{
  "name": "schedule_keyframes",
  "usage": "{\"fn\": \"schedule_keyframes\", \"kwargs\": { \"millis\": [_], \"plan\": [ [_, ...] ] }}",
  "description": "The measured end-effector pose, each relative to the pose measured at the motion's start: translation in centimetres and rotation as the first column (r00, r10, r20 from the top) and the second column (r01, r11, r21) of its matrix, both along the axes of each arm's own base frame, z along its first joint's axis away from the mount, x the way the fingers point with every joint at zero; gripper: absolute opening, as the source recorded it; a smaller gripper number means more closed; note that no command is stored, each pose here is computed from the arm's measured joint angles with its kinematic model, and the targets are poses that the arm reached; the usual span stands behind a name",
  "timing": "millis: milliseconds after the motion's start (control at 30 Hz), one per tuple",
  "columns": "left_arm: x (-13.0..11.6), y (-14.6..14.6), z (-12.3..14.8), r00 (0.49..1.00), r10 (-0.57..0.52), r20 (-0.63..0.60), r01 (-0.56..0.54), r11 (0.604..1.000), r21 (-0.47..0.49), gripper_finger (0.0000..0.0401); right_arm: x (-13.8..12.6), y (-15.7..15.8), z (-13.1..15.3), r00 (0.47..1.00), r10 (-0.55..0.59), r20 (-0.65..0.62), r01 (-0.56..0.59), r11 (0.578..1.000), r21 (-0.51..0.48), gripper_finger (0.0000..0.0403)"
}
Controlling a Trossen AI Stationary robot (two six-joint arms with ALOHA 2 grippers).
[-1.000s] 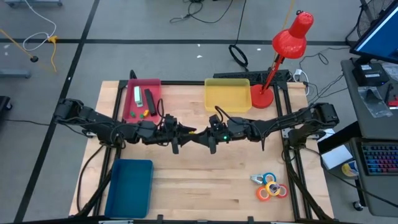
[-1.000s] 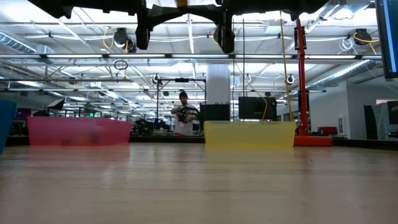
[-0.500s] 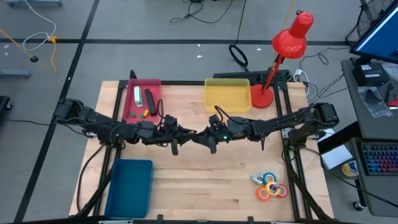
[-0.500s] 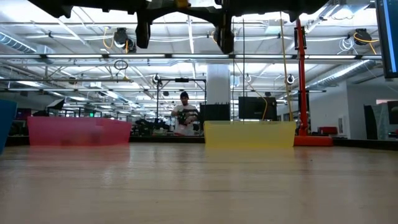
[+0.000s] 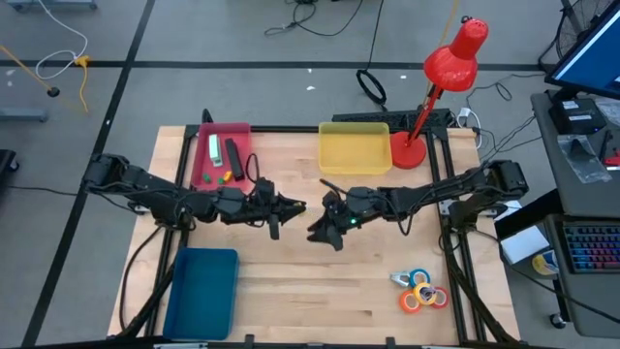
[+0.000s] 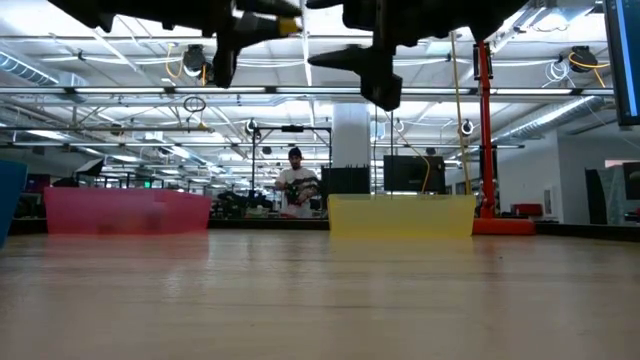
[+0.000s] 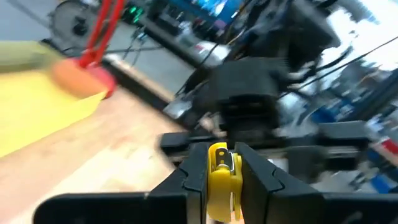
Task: Pick and place Stapler, Stapler remover, tape
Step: Put the yellow stapler into the red bin
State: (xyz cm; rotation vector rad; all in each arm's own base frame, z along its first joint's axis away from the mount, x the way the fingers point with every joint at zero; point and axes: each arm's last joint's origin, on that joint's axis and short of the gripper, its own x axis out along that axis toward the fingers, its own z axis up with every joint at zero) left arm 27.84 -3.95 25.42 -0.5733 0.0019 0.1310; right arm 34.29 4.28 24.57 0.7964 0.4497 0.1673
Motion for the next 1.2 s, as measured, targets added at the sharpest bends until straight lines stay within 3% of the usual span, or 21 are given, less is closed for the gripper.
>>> {"fn": "schedule_keyframes", "kwargs": {
  "millis": [100,233,367,567,700,967,1200],
  "plan": [
    [-1.0,1.0,-0.4,0.989,0.058,-0.139,-0.059,0.998,-0.007,0.0051,-0.1,0.1,-0.3,0.999,0.023,-0.035,-0.022,1.000,0.012,0.0225],
    [-3.7,2.7,-1.0,0.912,0.199,-0.359,-0.209,0.978,0.012,0.0051,-0.2,0.1,-0.3,0.998,0.041,-0.040,-0.040,0.999,0.027,0.0227],
    [-7.2,4.7,-1.3,0.776,0.344,-0.528,-0.389,0.921,0.028,0.0051,-0.1,0.1,-0.2,0.999,0.047,-0.020,-0.046,0.999,0.018,0.0223],
    [-12.2,7.7,-2.0,0.508,0.465,-0.725,-0.592,0.800,0.098,0.0051,0.1,0.2,0.5,0.997,0.054,0.057,-0.054,0.999,-0.003,0.0225],
    [-13.9,9.5,-2.8,0.358,0.431,-0.828,-0.643,0.757,0.117,0.0051,0.2,0.1,0.7,0.994,0.062,0.093,-0.060,0.998,-0.027,0.0228],
    [-14.6,14.0,-4.8,0.177,0.356,-0.918,-0.708,0.694,0.133,0.0051,0.2,0.1,1.0,0.991,0.055,0.125,-0.052,0.998,-0.029,0.0228],
    [-15.3,17.1,-7.2,0.051,0.241,-0.969,-0.707,0.694,0.135,0.0051,0.3,0.1,1.2,0.989,0.051,0.139,-0.049,0.999,-0.021,0.0224]
  ]
}}
